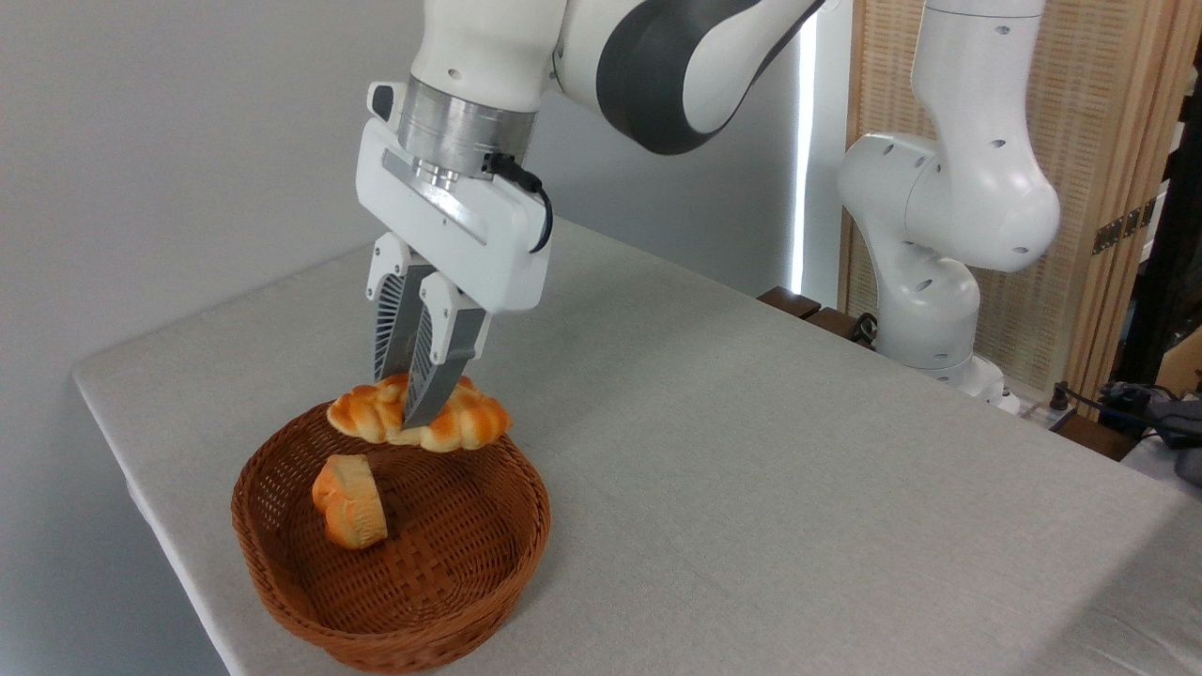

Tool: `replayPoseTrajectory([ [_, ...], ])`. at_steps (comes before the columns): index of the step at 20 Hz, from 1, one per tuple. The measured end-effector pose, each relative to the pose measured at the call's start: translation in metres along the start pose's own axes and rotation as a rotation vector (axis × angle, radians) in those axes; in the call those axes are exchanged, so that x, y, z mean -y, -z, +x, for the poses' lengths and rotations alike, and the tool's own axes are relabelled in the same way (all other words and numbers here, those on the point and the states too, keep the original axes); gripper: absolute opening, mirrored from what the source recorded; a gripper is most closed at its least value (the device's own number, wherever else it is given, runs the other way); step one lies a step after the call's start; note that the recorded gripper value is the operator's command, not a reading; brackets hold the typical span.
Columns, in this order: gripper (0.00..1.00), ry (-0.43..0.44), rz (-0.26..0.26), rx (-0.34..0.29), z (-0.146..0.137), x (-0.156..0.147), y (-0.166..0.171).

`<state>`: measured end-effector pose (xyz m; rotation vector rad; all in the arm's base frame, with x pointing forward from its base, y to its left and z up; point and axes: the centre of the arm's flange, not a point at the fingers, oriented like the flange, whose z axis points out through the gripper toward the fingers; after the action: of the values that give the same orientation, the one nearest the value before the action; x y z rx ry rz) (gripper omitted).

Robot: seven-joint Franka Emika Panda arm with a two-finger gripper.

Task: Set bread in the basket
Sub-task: 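Lower the roll into the basket and open the gripper to release it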

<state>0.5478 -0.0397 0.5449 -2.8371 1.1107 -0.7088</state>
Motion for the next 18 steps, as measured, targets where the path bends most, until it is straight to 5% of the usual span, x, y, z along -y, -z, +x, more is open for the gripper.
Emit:
replayPoseTrajectory([
  [3,0.88,0.004,0.008,-0.008,0.001,0.002,-0.008],
  [9,0.99,0.026,0.020,-0.030,0.002,0.008,-0.029],
  [18,1.00,0.048,0.022,-0.054,0.004,0.011,-0.033],
])
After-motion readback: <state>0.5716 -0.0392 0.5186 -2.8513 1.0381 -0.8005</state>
